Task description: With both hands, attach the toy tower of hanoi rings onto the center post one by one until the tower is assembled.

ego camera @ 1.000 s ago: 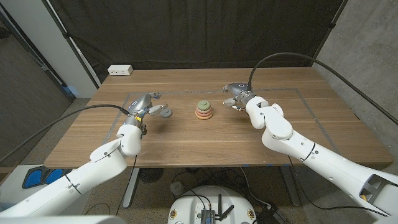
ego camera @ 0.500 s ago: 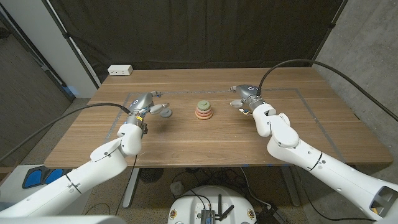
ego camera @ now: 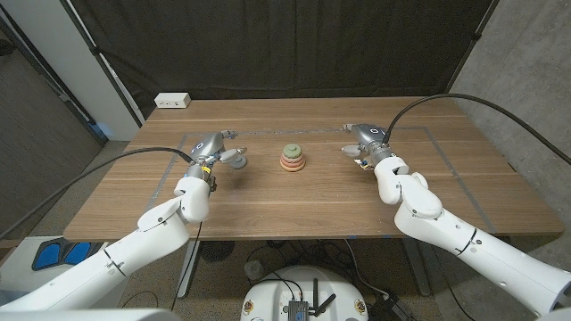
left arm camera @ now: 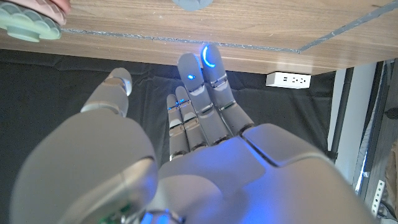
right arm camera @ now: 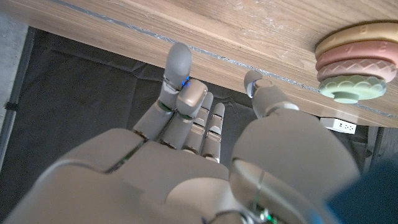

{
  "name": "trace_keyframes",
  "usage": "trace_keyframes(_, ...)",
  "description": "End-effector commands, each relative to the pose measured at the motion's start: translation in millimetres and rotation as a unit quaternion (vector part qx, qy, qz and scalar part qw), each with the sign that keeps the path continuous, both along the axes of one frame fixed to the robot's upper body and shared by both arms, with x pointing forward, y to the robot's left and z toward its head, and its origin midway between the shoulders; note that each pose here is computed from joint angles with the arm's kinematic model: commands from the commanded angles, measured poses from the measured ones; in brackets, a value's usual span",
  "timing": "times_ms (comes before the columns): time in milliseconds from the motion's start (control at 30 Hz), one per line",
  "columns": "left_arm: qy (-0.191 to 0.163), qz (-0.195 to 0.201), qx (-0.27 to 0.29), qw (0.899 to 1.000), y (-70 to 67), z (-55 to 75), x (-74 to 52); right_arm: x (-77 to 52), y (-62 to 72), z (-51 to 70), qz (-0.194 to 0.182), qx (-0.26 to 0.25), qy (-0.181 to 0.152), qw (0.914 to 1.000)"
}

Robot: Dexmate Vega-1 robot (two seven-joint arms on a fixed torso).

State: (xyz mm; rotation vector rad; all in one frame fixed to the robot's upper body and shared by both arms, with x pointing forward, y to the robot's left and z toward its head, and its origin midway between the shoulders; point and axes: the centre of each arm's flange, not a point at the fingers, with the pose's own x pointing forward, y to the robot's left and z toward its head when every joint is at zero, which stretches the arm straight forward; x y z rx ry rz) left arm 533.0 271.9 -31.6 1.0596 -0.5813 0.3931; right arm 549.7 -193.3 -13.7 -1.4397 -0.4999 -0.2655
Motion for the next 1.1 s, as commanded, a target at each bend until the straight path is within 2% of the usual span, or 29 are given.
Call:
trace_keyframes(33,0.005,-0.004,0.003,1.000,-8.0,-1.9,7.9,1.2,-17.1,-13.3,-0.013,0.001,-0.021,0.9997)
trace_keyframes(133,0.012,-0.005,0.007,1.000,-6.9,-0.5,8.6,4.9,-20.4,-16.7,-0.012,0.017,-0.014,0.9997)
trace_keyframes(200,0.014,-0.001,0.014,1.000,-5.6,1.4,9.0,6.0,-21.7,-18.6,-0.010,0.022,-0.021,0.9995)
trace_keyframes(633,0.023,0.009,0.032,0.999,-1.2,8.8,9.2,10.4,-25.6,-20.9,-0.021,0.020,-0.011,0.9995)
trace_keyframes(833,0.039,0.018,0.051,0.998,-0.6,19.7,7.1,10.5,-25.4,-21.8,-0.017,0.023,-0.013,0.9995)
trace_keyframes(1100,0.071,0.037,0.111,0.991,-3.2,34.4,3.9,9.7,-26.7,-24.7,-0.018,0.027,-0.011,0.9994)
